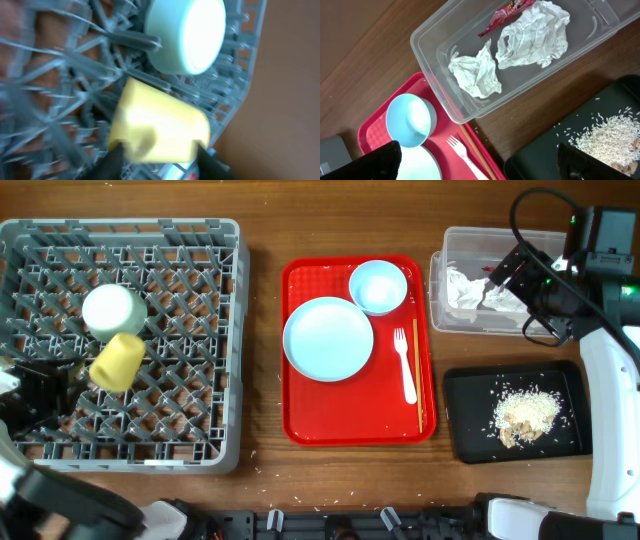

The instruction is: Sort waste into correct bins and load items into the dishwasher rack

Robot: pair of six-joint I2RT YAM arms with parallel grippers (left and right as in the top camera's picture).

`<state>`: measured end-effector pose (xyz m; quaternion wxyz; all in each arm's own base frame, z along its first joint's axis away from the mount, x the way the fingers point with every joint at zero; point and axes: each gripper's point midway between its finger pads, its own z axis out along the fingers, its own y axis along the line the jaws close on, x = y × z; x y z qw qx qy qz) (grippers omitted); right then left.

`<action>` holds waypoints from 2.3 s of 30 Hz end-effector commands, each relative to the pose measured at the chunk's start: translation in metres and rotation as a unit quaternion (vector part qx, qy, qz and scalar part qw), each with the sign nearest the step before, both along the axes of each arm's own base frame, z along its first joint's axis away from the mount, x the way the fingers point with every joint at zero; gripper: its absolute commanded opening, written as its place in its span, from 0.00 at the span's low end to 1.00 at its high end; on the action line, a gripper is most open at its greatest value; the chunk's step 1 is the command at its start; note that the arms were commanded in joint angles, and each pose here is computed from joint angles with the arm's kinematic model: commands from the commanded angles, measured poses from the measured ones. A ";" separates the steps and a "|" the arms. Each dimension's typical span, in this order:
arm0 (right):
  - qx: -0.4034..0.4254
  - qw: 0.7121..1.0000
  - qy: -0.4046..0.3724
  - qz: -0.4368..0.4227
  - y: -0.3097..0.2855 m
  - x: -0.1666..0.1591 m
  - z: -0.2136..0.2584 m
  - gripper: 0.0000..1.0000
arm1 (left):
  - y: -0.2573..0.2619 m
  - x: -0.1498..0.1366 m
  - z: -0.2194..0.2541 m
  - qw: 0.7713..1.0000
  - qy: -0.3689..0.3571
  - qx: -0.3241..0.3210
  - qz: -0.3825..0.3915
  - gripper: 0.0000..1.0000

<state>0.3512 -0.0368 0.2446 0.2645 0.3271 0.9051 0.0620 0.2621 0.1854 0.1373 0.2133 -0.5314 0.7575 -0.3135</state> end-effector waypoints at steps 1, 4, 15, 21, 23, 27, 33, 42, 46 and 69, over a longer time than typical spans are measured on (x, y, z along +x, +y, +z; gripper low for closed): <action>-0.004 1.000 -0.005 -0.011 -0.004 0.003 0.004 1.00 | 0.009 -0.019 0.031 0.995 0.021 0.086 0.043 0.96; -0.004 1.000 -0.005 -0.011 -0.004 0.003 0.004 1.00 | -0.009 -0.016 0.063 0.991 -0.015 0.132 0.025 0.50; -0.004 1.000 -0.005 -0.011 -0.004 0.003 0.004 1.00 | -0.060 0.068 -0.001 0.951 0.110 0.275 -0.087 0.04; -0.004 1.000 -0.005 -0.011 -0.004 0.003 0.004 1.00 | -0.047 0.057 -0.023 0.944 0.167 0.277 -0.069 0.04; -0.004 1.000 -0.005 -0.011 -0.004 0.003 0.004 1.00 | -0.042 0.048 -0.025 0.939 0.191 0.282 -0.052 0.04; -0.004 1.000 -0.005 -0.011 -0.004 0.003 0.004 1.00 | -0.037 0.032 -0.012 0.933 0.206 0.294 -0.019 0.04; -0.004 1.000 -0.005 -0.011 -0.004 0.003 0.004 1.00 | -0.028 0.007 0.023 0.920 0.204 0.331 0.039 0.04; -0.004 1.000 -0.007 -0.011 -0.004 0.003 0.004 1.00 | -0.048 0.047 0.001 0.947 0.153 0.281 -0.031 0.04; -0.004 1.000 -0.007 -0.011 -0.004 0.003 0.004 1.00 | -0.046 0.045 -0.019 0.944 0.187 0.269 -0.034 0.04; -0.004 1.000 -0.007 -0.011 -0.004 0.003 0.004 1.00 | -0.042 0.029 0.027 0.959 0.114 0.258 -0.023 0.04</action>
